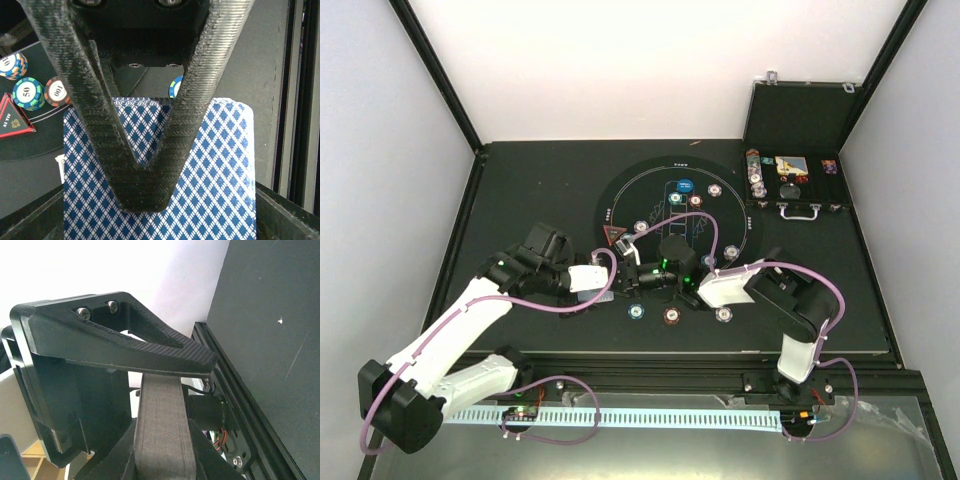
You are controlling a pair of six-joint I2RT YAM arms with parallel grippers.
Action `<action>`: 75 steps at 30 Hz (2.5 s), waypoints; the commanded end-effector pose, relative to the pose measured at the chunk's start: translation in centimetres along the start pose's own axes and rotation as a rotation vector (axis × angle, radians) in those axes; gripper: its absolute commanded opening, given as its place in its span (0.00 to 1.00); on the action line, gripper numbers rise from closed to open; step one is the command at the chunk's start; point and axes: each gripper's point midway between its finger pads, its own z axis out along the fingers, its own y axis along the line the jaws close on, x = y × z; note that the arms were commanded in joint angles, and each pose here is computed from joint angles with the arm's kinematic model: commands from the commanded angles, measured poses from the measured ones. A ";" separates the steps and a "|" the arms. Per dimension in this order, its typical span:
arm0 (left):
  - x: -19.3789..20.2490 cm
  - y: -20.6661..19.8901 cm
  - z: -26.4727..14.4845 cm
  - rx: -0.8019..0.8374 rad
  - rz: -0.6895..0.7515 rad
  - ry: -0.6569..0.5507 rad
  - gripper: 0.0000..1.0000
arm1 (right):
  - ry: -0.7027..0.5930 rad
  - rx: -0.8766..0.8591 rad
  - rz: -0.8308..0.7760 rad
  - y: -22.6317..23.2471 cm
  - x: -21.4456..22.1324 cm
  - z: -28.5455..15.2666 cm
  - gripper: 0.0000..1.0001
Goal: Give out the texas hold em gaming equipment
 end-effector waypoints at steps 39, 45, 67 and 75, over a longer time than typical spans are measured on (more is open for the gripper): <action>-0.4 0.3 -1.2 -0.039 0.020 -0.009 0.15 | 0.125 0.155 -0.071 -2.1 0.0 1.1 0.63; -0.2 0.4 -1.3 -0.050 0.010 0.000 0.13 | 0.121 0.189 -0.060 -3.6 -0.3 -0.8 0.58; 0.0 1.0 -0.9 -0.070 -0.005 0.009 0.11 | 0.089 0.240 -0.122 -1.7 -0.8 -3.6 0.50; 0.6 1.0 -0.4 -0.069 -0.015 0.033 0.10 | 0.085 0.267 -0.165 0.0 -1.1 -4.1 0.49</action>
